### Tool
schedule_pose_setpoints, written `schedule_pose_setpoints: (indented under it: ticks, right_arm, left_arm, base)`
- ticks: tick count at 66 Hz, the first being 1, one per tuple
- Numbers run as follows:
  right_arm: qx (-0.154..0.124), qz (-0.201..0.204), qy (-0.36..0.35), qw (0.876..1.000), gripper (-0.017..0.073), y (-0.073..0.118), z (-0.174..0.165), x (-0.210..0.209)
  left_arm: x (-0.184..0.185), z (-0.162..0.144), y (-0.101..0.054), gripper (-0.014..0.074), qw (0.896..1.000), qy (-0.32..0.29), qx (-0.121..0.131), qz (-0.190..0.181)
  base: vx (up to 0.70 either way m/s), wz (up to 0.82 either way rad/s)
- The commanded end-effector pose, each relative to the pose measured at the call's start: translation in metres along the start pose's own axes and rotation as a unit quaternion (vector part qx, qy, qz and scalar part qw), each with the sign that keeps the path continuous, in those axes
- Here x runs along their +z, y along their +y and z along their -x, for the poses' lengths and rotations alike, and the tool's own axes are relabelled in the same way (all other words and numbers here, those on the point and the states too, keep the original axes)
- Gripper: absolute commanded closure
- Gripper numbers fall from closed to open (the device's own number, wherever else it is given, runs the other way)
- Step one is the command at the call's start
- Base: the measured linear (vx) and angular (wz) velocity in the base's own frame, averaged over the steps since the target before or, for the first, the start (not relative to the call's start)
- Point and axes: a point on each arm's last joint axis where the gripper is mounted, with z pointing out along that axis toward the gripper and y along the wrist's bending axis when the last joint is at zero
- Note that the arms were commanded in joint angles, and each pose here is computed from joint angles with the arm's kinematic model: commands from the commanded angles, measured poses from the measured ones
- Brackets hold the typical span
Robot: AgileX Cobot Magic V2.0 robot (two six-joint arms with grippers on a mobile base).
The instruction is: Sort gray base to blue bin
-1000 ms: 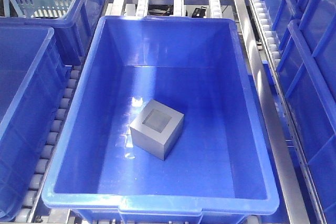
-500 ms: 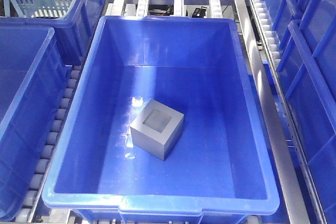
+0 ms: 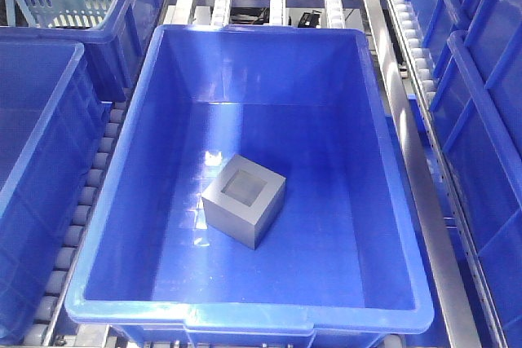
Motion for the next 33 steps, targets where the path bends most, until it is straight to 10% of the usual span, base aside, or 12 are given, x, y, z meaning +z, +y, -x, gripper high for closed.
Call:
schedule_pose_setpoints:
  ticks: [1, 33]
  right_arm:
    - [-0.006, -0.001, -0.036, 0.999, 0.0568, 0.0000, 0.0025, -0.0001]
    - [-0.006, -0.001, -0.036, 0.999, 0.0568, 0.0000, 0.0025, -0.0001]
  left_arm:
    - [0.0004, -0.0024, -0.0014, 0.0599, 0.999, -0.032, 0.003, -0.017]
    - [-0.0001, -0.0033, -0.0073, 0.0599, 0.997, -0.028, 0.023, -0.068]
  base:
    - [0.00, 0.00]
    - [0.00, 0.00]
